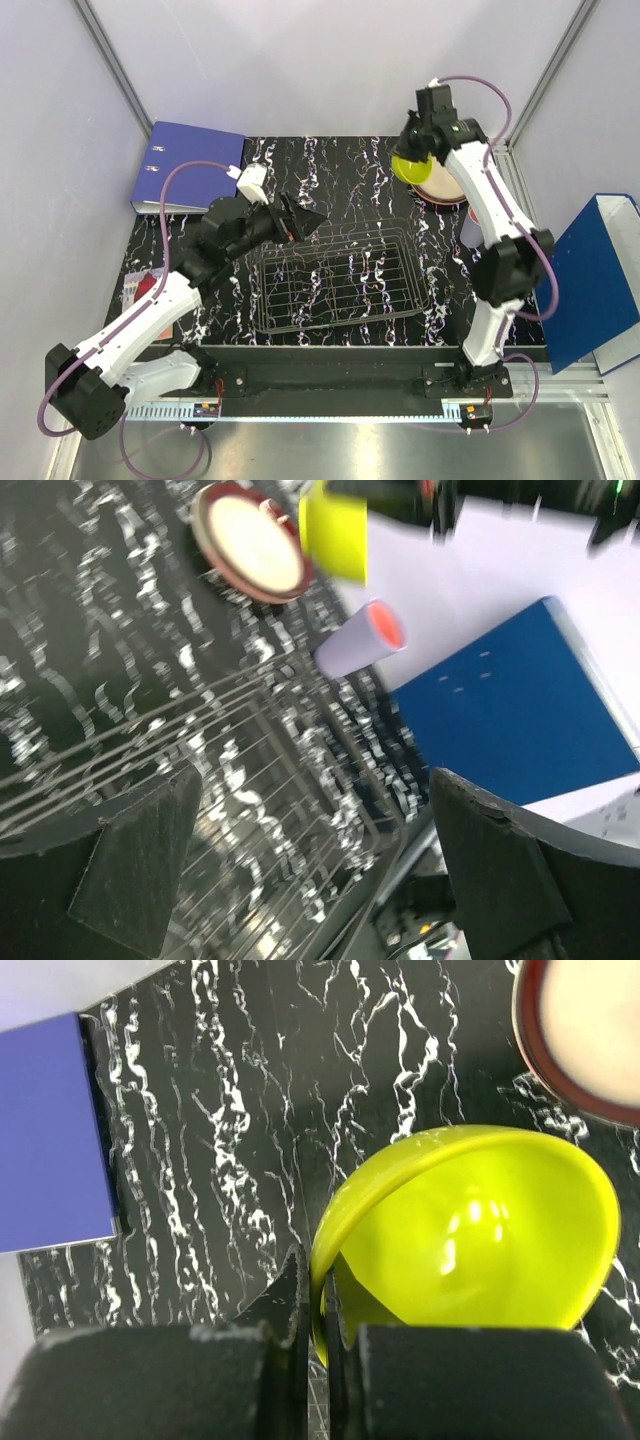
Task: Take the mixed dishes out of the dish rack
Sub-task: Place the bowl at the center of the board.
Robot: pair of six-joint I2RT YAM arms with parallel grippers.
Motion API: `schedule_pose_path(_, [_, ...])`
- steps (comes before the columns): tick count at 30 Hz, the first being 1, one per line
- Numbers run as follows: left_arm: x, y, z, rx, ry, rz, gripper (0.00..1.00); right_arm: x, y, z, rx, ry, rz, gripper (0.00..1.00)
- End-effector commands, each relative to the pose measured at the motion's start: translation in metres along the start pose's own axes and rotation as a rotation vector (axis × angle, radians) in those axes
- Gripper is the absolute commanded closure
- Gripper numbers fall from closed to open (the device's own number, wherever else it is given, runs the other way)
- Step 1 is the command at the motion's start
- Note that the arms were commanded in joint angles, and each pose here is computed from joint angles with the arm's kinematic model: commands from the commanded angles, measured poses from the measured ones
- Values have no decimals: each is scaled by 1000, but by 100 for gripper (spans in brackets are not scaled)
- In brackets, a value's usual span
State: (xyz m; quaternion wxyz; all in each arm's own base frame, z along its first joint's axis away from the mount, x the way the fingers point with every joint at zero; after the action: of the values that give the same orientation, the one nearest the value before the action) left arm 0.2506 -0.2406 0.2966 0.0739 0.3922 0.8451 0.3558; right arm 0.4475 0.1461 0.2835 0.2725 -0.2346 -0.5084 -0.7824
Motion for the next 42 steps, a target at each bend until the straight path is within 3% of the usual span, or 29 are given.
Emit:
schedule_pose_path(1, [9, -5, 16, -47, 62, -12, 1, -8, 35, 24, 45, -11, -66, 100])
schedule_pose_path(2, [8, -6, 17, -46, 67, -9, 1, -40, 22, 20, 57, -43, -6, 100])
schedule_pose_path(4, [7, -11, 21, -43, 75, 4, 1, -43, 28, 31, 75, -49, 5, 100])
schedule_pose_path(5, [6, -12, 23, -42, 81, 9, 1, -76, 11, 24, 86, -87, 69, 100])
schedule_pose_path(12, [5, -19, 38, -49, 142, 26, 1, -128, -31, 7, 98, -180, 187, 100])
schedule_pose_path(26, [-1, -35, 53, -28, 184, 72, 1, -174, -113, -24, 193, -300, 365, 100])
schedule_pose_path(30, [1, -36, 53, -30, 183, 71, 1, -175, -117, -22, 199, -295, 366, 100])
schedule_pose_path(33, [2, -36, 53, -34, 182, 68, 1, -170, -111, -15, 198, -284, 343, 80])
schedule_pose_path(34, [3, -36, 52, -34, 180, 68, 1, -164, -105, -11, 197, -275, 327, 66])
schedule_pose_path(37, [5, -35, 50, -42, 178, 64, 1, -145, -84, 1, 184, -257, 266, 48])
schedule_pose_path(42, [10, -32, 47, -54, 173, 49, 1, -96, -43, 29, 138, -162, 167, 39])
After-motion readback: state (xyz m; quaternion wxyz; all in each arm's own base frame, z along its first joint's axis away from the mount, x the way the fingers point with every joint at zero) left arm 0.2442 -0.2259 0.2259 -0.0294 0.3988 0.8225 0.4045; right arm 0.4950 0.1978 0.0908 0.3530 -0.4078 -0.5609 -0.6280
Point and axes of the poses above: each gripper's point midway between its finger pads, its own x axis back along the fingers, its own z axis along the line the jaws close on, y = z × x, the point moved 3 cm from there along x, back along the fingers, and after that the axes turned 5 degrees about x, right-handed, at the moved point
